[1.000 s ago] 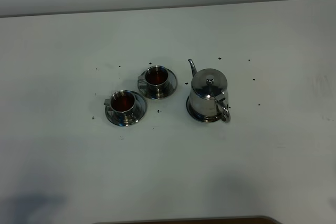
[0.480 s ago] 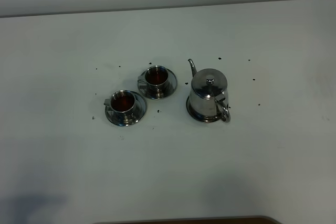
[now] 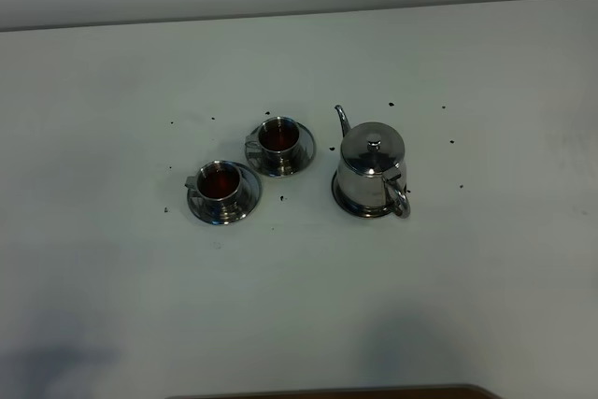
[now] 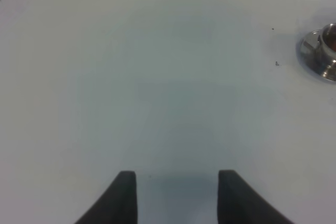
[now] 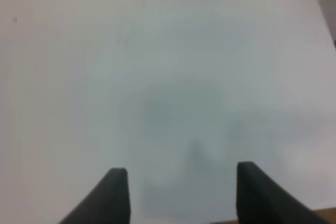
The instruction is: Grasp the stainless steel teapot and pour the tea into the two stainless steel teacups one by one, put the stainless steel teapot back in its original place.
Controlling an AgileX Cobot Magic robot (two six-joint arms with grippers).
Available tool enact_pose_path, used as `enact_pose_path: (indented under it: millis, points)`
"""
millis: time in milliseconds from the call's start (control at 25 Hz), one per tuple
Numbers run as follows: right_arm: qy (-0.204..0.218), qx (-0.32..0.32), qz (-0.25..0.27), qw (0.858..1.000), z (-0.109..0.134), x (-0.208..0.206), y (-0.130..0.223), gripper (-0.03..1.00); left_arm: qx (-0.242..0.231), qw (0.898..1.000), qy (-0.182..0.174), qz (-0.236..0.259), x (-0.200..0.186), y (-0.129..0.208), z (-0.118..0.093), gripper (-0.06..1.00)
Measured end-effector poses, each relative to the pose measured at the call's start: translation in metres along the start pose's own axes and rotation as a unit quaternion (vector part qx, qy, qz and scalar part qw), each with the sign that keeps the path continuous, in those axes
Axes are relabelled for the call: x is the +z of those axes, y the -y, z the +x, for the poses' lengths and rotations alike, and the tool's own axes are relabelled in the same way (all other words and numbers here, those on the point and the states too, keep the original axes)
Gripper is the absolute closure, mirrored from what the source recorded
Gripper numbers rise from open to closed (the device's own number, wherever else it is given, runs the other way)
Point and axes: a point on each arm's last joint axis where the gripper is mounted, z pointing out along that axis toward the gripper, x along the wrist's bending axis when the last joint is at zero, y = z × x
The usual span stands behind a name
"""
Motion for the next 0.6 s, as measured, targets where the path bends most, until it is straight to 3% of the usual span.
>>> enact_pose_path:
  millis: [600]
  points:
    - [0.001, 0.011, -0.1, 0.995, -0.003, -0.025, 0.02, 0.51, 0.001, 1.0, 0.0, 0.0, 0.0, 0.0, 0.0, 0.52]
